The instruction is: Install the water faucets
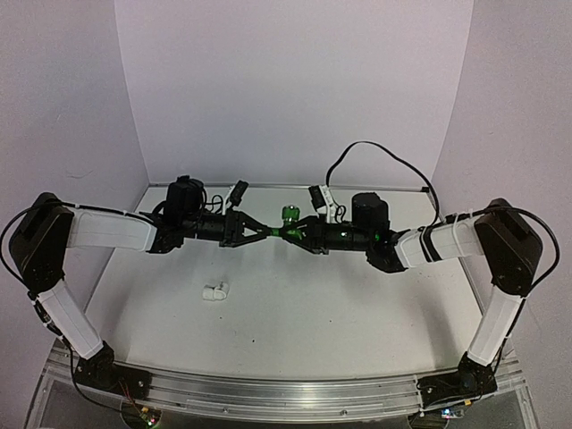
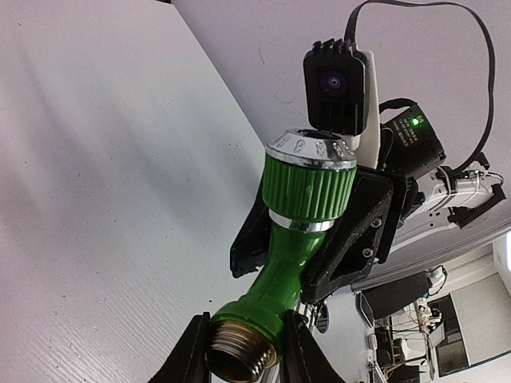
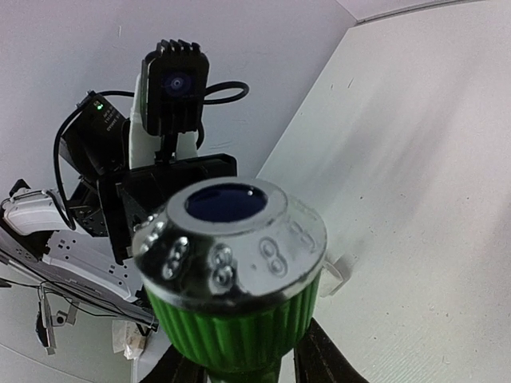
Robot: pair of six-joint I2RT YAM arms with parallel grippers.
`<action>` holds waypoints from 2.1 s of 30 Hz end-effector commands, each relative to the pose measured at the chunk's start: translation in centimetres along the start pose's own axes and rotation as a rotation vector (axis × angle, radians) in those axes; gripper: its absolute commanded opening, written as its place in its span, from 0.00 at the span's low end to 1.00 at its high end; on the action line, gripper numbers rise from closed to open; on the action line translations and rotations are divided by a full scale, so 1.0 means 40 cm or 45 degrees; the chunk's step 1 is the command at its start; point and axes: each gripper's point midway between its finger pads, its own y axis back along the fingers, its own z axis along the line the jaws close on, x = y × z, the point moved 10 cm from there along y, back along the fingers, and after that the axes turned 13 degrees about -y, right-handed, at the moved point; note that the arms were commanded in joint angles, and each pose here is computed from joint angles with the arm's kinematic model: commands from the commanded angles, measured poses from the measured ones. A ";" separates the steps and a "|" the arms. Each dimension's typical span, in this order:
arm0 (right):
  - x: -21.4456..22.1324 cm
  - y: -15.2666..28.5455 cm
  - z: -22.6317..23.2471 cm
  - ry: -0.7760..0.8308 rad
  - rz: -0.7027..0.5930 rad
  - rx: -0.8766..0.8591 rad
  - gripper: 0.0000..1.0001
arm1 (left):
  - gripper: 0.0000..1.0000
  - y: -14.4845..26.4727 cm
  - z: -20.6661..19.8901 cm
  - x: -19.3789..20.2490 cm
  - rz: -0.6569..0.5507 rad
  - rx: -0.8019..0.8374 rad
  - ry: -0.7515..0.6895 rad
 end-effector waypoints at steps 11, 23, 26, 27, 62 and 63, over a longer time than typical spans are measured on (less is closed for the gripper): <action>-0.033 -0.017 0.049 0.100 -0.064 -0.105 0.27 | 0.00 -0.006 -0.026 -0.027 -0.044 0.071 -0.079; -0.032 0.025 -0.010 0.205 -0.117 0.161 0.00 | 0.69 0.060 0.014 0.032 -0.043 -0.175 0.062; -0.033 0.044 -0.046 0.289 -0.108 0.480 0.00 | 0.72 0.085 0.044 0.082 0.036 -0.424 0.181; -0.034 0.054 -0.052 0.336 -0.100 0.580 0.00 | 0.72 0.094 0.051 0.099 0.066 -0.503 0.229; -0.066 0.259 0.038 0.671 -0.471 1.288 0.00 | 0.56 -0.049 0.111 0.215 0.797 -1.526 0.047; -0.066 0.260 0.040 0.672 -0.474 1.284 0.00 | 0.55 -0.049 0.114 0.220 0.807 -1.532 0.049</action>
